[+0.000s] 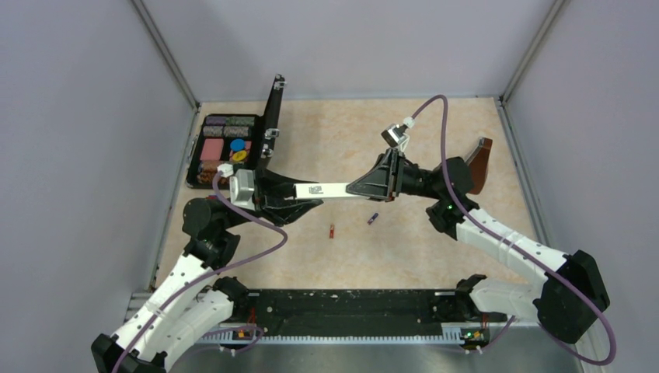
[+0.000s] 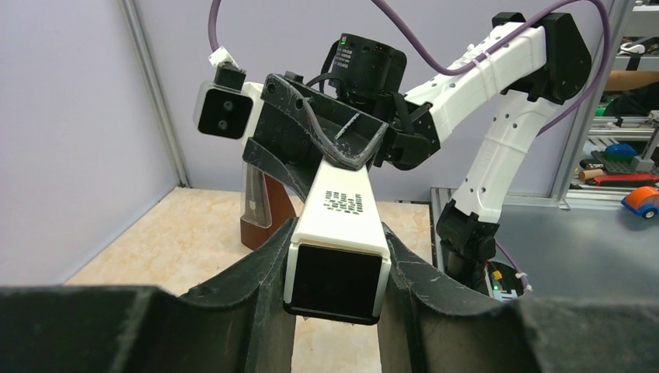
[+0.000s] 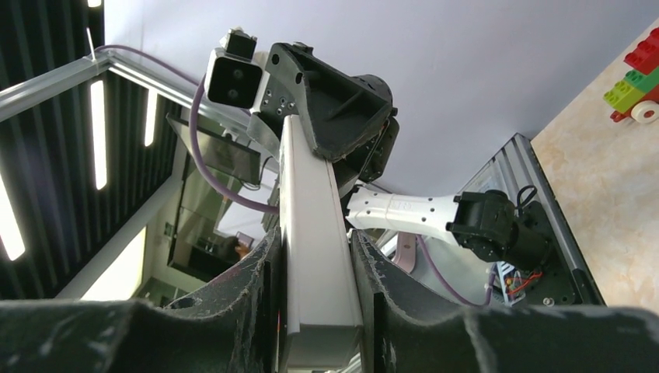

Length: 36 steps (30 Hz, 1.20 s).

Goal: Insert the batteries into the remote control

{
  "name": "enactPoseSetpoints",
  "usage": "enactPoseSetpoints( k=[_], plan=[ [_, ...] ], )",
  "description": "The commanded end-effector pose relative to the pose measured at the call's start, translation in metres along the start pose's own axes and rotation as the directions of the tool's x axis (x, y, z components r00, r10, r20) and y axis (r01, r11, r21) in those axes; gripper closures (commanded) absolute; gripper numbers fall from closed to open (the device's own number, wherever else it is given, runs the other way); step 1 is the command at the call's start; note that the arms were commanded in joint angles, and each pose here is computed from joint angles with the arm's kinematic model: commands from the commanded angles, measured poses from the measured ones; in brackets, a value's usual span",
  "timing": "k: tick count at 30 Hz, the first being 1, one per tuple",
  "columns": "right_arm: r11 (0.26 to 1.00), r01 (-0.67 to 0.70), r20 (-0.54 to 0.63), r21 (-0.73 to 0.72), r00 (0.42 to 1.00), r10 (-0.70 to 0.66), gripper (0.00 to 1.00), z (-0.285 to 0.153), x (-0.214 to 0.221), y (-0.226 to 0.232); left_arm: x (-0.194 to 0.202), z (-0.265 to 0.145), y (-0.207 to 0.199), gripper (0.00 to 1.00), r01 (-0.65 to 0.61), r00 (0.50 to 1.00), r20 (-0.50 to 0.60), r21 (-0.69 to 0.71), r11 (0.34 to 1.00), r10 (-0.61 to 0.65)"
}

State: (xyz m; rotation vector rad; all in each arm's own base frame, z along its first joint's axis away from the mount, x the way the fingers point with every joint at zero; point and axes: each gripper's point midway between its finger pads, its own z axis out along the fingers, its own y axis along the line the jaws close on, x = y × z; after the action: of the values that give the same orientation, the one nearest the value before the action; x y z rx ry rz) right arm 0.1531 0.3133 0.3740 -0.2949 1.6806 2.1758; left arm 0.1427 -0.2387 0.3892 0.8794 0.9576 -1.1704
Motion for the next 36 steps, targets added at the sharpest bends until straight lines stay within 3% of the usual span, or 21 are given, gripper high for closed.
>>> enactPoseSetpoints(
  k=[1,7,18,23,28,30,36],
  plan=[
    [0.999,0.031,-0.009,0.039,1.0,-0.03,0.64,0.002,0.003,-0.013,-0.021,0.003,0.002,1.0,-0.062,0.998,0.032,-0.015,0.998,0.062],
    [0.987,0.042,-0.003,0.154,0.999,-0.042,0.52,0.002,-0.001,-0.031,-0.02,0.002,0.005,1.0,-0.059,0.998,0.034,-0.035,0.998,0.06],
    [0.954,0.059,-0.002,0.295,0.998,-0.061,0.5,-0.009,0.002,-0.059,-0.017,0.0,0.011,1.0,-0.073,0.997,0.017,-0.071,0.995,0.074],
    [0.945,0.064,-0.001,0.322,0.998,-0.067,0.55,-0.016,0.005,-0.064,-0.02,-0.001,0.011,1.0,-0.074,0.997,0.023,-0.081,0.994,0.076],
    [0.96,0.112,0.0,0.256,0.993,-0.116,0.66,-0.017,0.005,-0.049,-0.024,-0.001,0.009,1.0,-0.07,0.997,0.031,-0.077,0.995,0.073],
    [0.961,0.129,-0.005,0.243,0.991,-0.132,0.75,-0.017,0.005,-0.043,-0.024,-0.001,0.008,1.0,-0.065,0.997,0.033,-0.076,0.995,0.068],
    [0.966,0.135,-0.006,0.218,0.99,-0.137,0.75,-0.016,0.006,-0.037,-0.026,0.0,0.007,1.0,-0.057,0.997,0.039,-0.069,0.996,0.06]
  ],
)
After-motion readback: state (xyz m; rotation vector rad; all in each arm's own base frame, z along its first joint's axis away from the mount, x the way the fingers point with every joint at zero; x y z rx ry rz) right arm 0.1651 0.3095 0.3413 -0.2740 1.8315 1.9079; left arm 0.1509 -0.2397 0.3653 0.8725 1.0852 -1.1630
